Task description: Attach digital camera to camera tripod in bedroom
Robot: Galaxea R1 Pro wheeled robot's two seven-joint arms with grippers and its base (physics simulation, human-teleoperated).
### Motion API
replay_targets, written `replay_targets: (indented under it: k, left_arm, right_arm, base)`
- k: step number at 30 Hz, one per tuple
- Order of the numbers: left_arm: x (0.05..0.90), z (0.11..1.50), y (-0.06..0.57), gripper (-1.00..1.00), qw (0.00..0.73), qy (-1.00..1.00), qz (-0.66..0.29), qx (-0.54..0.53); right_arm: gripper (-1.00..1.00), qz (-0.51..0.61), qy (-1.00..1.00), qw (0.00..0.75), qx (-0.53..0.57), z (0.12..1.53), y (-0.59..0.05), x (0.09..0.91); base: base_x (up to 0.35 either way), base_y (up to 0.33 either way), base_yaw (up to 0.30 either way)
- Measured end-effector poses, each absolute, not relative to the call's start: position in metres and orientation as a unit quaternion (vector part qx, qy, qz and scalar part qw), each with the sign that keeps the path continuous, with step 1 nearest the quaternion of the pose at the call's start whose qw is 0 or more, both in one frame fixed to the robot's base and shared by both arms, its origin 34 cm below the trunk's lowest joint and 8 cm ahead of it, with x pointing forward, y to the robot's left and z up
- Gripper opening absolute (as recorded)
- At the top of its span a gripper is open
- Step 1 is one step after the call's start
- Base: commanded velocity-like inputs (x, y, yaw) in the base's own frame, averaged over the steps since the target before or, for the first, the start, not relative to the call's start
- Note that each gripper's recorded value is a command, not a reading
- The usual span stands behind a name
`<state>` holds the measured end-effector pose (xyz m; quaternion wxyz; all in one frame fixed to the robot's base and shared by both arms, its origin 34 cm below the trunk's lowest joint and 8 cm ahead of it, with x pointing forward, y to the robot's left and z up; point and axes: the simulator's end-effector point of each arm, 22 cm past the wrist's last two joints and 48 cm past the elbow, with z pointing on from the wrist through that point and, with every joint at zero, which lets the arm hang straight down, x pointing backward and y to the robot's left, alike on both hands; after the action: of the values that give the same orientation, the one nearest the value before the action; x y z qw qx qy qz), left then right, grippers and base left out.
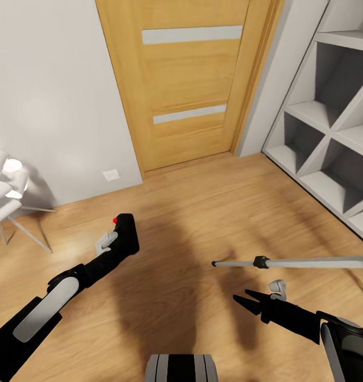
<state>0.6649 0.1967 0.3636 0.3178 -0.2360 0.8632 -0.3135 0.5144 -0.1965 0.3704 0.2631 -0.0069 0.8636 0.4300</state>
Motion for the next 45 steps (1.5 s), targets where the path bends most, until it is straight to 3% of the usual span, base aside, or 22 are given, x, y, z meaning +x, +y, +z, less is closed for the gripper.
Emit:
replay_targets:
  k: [16,45]
  left_arm:
    - [0.656,0.363,0.214,-1.00,0.267,0.843,-0.340,-0.321]
    - [0.664,0.431,0.212,-1.00,0.295,0.819,-0.372,-0.322]
  right_arm:
    - [1.00,0.409,0.879,0.245,0.011,0.356,-0.206,0.504]
    - [1.00,0.400,0.871,0.287,-0.001,0.398,-0.211,0.514]
  base:
    - [0.000,0.000,0.000]
    - [0.000,0.000,0.000]
